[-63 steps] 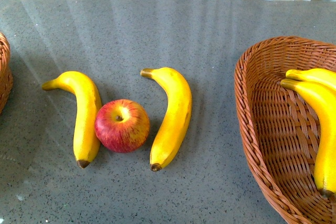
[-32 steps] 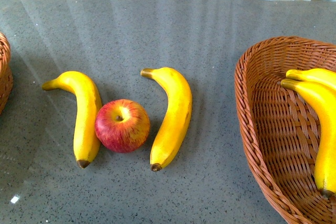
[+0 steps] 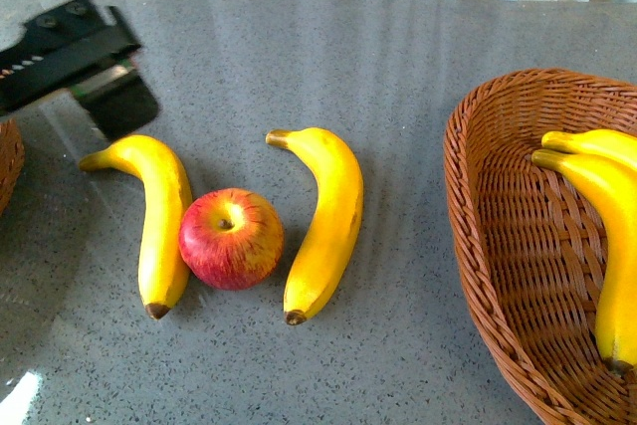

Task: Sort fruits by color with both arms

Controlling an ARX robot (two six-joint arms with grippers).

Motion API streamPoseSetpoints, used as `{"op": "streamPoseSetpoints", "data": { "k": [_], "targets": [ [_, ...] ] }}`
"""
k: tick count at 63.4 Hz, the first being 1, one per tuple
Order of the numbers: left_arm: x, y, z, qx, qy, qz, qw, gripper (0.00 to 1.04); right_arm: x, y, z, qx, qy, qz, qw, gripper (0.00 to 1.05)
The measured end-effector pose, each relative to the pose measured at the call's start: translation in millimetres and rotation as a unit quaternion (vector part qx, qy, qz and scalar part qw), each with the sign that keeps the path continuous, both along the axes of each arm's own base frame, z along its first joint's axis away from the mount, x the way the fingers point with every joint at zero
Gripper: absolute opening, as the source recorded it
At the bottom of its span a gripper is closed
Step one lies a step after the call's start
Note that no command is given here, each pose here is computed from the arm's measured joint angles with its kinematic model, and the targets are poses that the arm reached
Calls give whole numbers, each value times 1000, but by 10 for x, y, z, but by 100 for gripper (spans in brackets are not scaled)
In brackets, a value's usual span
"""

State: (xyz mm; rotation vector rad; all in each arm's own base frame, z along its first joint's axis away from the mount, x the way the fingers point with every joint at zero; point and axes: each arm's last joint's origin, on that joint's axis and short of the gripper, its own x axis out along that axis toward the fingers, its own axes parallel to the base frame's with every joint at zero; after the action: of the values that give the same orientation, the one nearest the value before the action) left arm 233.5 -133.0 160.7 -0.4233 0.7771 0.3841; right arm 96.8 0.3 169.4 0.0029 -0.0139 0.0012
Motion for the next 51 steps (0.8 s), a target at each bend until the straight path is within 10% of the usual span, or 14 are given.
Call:
{"op": "streamPoseSetpoints", "data": {
  "k": [51],
  "targets": [
    [74,-583,-324,33,61,-142,987,96,0,0,0,0,0,0,1000,96]
  ]
}}
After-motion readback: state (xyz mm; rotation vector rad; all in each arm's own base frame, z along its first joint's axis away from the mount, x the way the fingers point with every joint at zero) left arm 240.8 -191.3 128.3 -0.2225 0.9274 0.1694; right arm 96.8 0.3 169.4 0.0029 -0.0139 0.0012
